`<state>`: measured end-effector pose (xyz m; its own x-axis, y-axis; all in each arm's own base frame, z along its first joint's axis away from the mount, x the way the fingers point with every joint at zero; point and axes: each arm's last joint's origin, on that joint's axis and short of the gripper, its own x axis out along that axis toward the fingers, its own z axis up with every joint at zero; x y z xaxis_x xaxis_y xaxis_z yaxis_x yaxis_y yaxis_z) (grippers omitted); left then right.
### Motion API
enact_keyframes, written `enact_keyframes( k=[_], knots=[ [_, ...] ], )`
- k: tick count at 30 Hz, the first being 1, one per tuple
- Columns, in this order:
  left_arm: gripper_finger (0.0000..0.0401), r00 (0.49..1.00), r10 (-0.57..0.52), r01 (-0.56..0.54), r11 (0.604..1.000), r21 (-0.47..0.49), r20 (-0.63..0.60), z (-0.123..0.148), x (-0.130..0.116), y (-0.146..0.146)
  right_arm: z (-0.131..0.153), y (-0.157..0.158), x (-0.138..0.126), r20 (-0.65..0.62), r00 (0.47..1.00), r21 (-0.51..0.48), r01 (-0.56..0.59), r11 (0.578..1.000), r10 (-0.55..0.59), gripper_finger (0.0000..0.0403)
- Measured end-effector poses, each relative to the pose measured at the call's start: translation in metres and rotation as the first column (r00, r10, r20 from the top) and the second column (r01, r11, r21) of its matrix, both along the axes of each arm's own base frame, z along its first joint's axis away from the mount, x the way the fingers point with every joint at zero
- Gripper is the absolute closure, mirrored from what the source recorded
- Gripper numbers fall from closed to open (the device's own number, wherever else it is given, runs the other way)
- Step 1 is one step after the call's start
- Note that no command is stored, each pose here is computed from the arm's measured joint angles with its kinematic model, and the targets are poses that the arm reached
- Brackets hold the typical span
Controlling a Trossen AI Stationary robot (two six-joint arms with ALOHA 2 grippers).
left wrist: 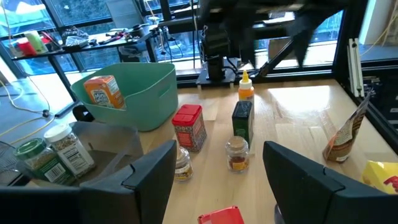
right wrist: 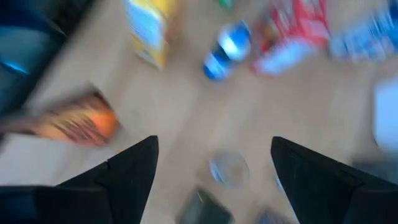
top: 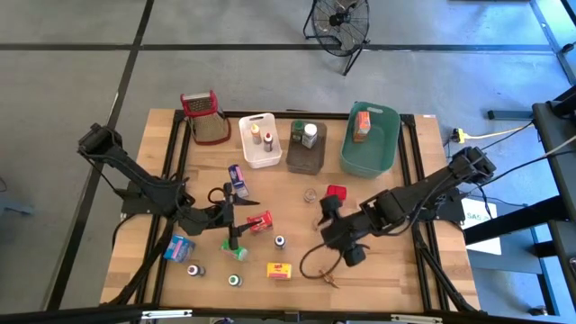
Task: Pick & Place Kitchen Items
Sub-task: Put the green cereal box into the green bin
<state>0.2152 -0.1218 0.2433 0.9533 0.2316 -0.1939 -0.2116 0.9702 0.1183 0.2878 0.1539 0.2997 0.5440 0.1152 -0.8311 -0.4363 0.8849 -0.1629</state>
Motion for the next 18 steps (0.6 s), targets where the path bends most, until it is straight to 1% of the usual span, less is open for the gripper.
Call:
enact_keyframes(
  k=[3,7,14,18],
  knots=[
    [0.0166,1.0,-0.008,0.008,1.0,-0.002,-0.001,0.0,0.0,0.0,0.006,0.01,0.005,0.083,0.993,0.076,-0.086,0.993,0.08,0.0089],
    [0.0166,0.998,-0.06,0.06,0.998,-0.018,-0.01,0.0,0.0,-0.002,0.012,0.017,0.008,0.156,0.983,0.135,-0.122,0.983,0.101,0.0089],
    [0.0166,0.985,-0.169,0.168,0.985,-0.046,-0.024,-0.001,0.0,-0.005,0.016,0.02,0.011,0.175,0.984,0.224,-0.08,0.971,0.041,0.0089],
    [0.0166,0.974,-0.224,0.222,0.973,-0.061,-0.031,-0.001,0.0,-0.007,0.017,0.022,0.011,0.18,0.983,0.24,-0.077,0.968,0.034,0.0089]
  ],
)
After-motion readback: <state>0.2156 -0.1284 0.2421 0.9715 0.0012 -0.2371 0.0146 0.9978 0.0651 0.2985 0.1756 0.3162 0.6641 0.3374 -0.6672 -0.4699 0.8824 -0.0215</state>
